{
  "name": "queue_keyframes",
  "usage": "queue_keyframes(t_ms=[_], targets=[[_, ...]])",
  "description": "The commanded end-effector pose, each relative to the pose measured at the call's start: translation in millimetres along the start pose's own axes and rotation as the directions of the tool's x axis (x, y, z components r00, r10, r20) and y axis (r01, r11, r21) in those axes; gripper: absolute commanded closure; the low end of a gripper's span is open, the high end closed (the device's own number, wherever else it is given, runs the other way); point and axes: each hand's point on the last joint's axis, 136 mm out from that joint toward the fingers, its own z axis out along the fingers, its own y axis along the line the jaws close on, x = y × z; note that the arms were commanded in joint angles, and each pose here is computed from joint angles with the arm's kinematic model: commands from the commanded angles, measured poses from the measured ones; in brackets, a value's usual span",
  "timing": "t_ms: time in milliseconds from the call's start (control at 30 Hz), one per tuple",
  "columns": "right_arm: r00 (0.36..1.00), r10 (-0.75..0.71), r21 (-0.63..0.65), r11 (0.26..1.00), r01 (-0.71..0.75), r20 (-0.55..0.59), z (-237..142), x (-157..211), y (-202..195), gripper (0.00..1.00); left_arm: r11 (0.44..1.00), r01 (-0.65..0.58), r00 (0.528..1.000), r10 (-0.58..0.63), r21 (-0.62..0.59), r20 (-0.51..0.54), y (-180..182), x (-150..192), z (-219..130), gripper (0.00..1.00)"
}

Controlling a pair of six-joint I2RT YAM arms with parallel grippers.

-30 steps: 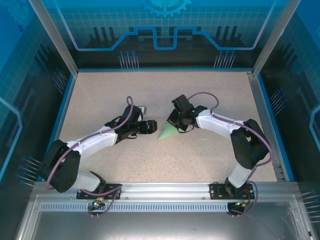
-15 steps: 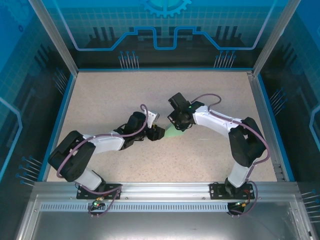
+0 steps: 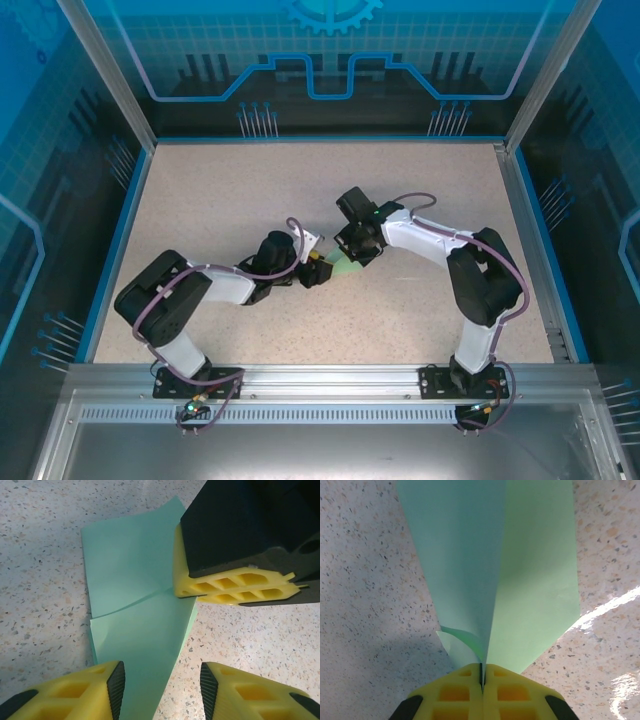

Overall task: Fold a paper plane with a square sheet of paper (pick it up from the middle)
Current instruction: Fourth fold the wing at the center of the table.

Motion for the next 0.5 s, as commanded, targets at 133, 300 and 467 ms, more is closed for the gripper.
queue_keyframes(t_ms=[133, 300, 467], targets=[[0.999, 0.029, 0.025, 0.999, -0.028, -0.045, -2.8, 0.6, 1.0, 1.0, 0.988, -0.152, 0.988, 0.151, 0.03, 0.005, -8.8, 5.6, 10.4, 0.56], [0.997, 0.031, 0.028, 0.999, -0.029, -0.068, -1.7, 2.5, 1.4, 1.0, 0.979, -0.2, 0.98, 0.2, 0.03, 0.006, -9.9, 5.3, 14.2, 0.61], [0.995, 0.032, 0.032, 0.999, -0.03, -0.095, -0.5, 4.6, 2.5, 1.0, 0.977, -0.215, 0.977, 0.215, 0.001, 0.012, -4.8, 3.4, 15.9, 0.67]])
